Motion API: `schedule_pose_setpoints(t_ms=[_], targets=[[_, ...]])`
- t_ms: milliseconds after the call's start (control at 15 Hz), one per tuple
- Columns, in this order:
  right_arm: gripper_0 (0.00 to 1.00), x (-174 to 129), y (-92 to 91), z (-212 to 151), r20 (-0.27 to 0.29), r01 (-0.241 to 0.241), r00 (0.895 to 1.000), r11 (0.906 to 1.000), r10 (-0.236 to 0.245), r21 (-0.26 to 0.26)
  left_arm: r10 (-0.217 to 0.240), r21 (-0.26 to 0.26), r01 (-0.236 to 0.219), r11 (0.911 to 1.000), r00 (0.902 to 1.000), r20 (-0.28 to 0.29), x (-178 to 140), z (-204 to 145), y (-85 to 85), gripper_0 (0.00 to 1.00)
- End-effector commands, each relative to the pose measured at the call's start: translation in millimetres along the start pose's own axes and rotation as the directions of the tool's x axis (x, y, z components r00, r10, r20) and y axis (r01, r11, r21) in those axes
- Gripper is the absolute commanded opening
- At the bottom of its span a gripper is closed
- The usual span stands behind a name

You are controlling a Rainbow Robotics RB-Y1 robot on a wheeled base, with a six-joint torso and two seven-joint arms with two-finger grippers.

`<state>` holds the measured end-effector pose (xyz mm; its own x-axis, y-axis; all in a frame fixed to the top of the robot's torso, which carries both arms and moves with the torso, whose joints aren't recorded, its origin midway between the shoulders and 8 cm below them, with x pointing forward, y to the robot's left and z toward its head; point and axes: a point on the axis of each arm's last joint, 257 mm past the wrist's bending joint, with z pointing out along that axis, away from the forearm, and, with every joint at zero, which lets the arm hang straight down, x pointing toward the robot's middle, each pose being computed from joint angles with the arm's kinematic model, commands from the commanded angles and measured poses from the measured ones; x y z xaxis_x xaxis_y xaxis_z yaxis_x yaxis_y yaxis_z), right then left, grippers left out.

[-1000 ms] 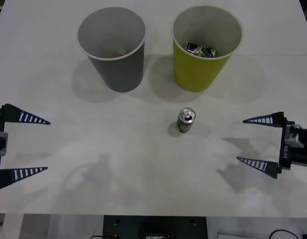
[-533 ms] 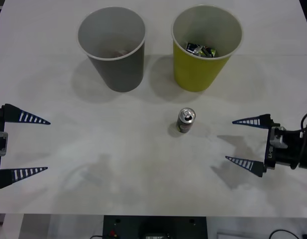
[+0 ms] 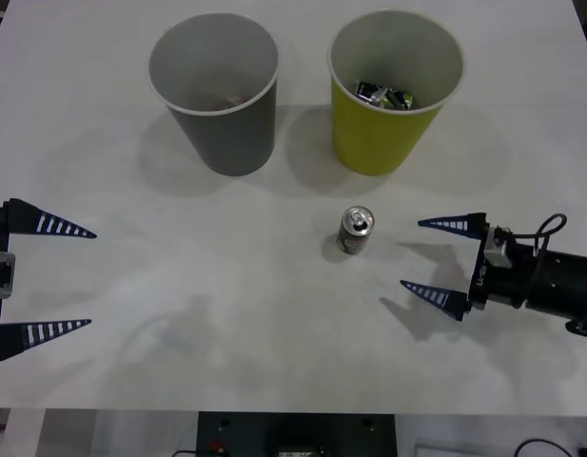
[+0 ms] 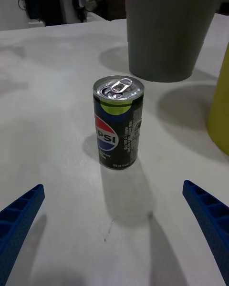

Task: Put the can into the green bin and the plastic bottle into the gray bin

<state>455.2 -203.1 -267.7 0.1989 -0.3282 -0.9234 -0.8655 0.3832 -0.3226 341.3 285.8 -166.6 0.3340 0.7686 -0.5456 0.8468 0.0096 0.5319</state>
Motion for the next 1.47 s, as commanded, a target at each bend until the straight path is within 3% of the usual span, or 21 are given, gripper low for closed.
schedule_pose_setpoints(t_ms=[67, 600, 1467], targets=[[1.00, 0.8, -3.9, 16.8, 0.035, -0.035, 0.999, 0.9992, 0.035, 0.016, 0.000, 0.000, 0.000, 1.0000, 1.0000, 0.000, 0.0, 0.0, 0.0, 1.00], [1.00, -5.7, -9.4, 59.0, 0.079, -0.050, 0.996, 0.9962, 0.044, 0.072, 0.000, 0.000, 0.000, 1.0000, 1.0000, 0.000, 0.0, 0.0, 0.0, 1.00], [1.00, -16.4, 1.8, 111.6, 0.113, -0.089, 0.991, 0.9905, 0.077, 0.105, 0.000, 0.000, 0.000, 1.0000, 1.0000, 0.000, 0.0, 0.0, 0.0, 1.00]])
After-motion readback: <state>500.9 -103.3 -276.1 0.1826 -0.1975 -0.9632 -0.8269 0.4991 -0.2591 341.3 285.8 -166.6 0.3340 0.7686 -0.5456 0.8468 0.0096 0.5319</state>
